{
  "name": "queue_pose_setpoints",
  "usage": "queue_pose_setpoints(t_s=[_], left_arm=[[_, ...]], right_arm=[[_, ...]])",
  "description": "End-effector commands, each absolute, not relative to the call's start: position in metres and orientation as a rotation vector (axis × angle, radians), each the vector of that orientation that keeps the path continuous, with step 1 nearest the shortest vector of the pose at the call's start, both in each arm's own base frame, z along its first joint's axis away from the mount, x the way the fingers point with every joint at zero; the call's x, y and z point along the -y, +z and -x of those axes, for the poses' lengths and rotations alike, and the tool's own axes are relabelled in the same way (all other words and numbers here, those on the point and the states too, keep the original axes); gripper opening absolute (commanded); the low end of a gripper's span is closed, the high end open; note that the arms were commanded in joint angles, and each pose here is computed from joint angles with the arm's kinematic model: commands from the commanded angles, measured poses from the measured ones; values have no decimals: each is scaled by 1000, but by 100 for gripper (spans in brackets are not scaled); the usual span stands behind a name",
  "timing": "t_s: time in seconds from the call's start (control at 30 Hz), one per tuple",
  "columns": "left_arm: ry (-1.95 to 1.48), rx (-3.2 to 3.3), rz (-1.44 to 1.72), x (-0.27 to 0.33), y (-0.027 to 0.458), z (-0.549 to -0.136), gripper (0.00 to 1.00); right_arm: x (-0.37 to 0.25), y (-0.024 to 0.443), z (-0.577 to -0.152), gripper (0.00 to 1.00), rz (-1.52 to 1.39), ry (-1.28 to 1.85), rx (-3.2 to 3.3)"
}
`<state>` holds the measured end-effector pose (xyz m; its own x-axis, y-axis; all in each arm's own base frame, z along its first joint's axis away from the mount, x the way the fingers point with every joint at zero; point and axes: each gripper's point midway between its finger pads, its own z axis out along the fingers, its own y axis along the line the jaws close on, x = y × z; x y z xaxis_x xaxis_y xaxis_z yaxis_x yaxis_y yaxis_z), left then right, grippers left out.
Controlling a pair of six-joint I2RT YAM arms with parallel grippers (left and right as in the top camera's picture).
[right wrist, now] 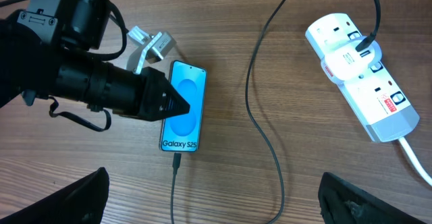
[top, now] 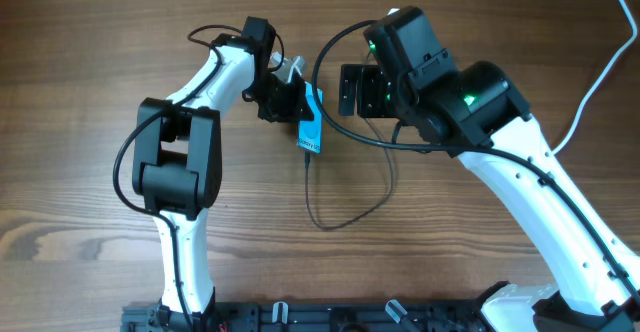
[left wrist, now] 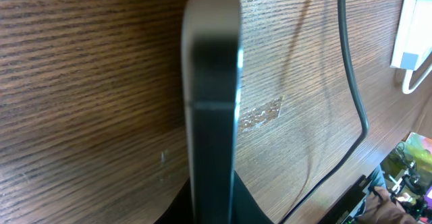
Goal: Plug charger to phone and switch on socket
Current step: 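Lower the plugged-in phone flat onto the table with the left gripper, then open the left gripper and move the right gripper to the power strip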
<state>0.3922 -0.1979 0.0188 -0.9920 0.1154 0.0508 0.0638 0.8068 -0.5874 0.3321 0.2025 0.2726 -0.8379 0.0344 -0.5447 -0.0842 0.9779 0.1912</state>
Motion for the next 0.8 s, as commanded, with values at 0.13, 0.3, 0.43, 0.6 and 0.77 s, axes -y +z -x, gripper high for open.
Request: queue_pose_setpoints(t_s=[0.13,0.3,0.43,0.6,0.77], left_arm=[[798,2932,152,183,-4,-391,20],[705,2961,151,173,-9,-391,32],[693,2962,150,172,-10,-391,41],[611,2971,144,163,-13,-388,45],[600,2953,95,159,4,-385,52]], right_arm=[[-201,276,-338,100,7,263,-2530],[-201,275,-338,99,7,261,-2532],[-201,275,-338,100,7,262,-2533],[-198,272,-334,99,10,246,-2552],[-177,268,-341,98,-14,195,-2570]])
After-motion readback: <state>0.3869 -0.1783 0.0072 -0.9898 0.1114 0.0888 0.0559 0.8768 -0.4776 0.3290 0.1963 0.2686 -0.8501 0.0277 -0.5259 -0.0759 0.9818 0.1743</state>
